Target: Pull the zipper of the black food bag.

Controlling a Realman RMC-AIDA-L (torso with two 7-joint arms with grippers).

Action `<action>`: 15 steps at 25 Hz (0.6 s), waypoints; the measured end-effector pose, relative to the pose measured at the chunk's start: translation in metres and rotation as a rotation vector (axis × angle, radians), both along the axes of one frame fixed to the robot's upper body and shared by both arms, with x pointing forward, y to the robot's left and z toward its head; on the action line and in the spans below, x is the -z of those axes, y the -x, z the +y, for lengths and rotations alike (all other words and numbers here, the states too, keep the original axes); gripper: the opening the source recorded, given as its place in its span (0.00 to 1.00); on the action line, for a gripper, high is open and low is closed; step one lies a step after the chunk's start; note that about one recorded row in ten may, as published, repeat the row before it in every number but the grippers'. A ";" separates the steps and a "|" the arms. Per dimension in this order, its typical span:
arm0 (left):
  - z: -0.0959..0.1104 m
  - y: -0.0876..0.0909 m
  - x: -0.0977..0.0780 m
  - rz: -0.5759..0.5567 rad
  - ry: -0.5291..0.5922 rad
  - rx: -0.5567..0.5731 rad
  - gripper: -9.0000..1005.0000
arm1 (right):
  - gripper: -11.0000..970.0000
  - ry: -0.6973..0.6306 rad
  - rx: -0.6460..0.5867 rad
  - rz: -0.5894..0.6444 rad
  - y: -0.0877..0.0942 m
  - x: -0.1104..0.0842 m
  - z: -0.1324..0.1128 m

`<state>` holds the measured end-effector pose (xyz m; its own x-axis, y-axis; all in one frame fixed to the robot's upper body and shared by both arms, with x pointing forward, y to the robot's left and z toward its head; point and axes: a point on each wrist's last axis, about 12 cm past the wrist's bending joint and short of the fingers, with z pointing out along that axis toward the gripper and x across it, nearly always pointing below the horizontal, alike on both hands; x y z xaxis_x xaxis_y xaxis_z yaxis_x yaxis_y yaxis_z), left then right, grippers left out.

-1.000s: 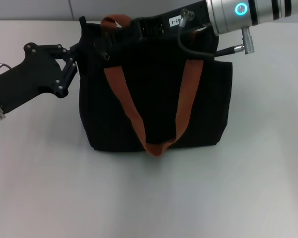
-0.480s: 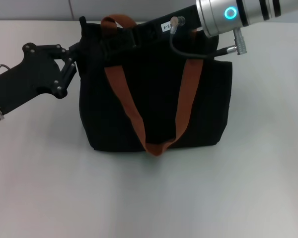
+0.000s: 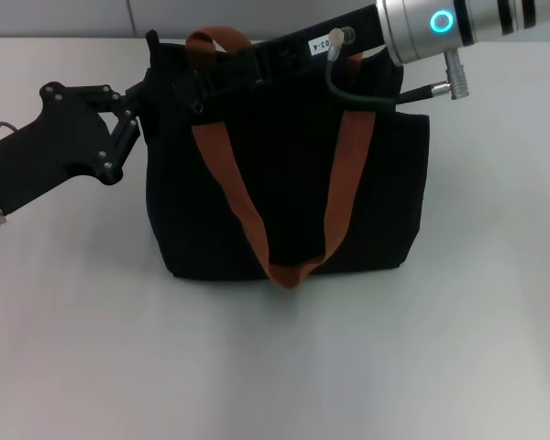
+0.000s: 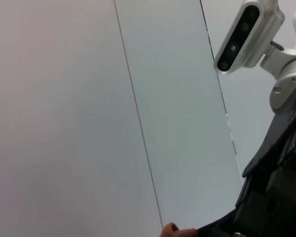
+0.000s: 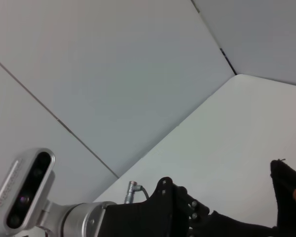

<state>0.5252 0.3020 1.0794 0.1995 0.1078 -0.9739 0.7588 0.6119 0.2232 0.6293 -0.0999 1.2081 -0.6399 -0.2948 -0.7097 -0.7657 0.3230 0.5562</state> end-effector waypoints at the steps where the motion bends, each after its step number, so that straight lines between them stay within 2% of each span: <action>1: 0.000 0.000 0.000 -0.001 0.001 0.002 0.06 | 0.49 0.003 -0.002 -0.008 0.000 0.000 0.001; 15: -0.002 -0.001 -0.003 -0.011 0.011 0.018 0.07 | 0.49 0.035 -0.025 -0.040 0.001 0.004 0.014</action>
<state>0.5258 0.2995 1.0821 0.2123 0.0933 -0.9727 0.7669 0.6010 0.2250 0.6279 -0.0862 1.2038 -0.6035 -0.3357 -0.7232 -0.7951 0.3221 0.5139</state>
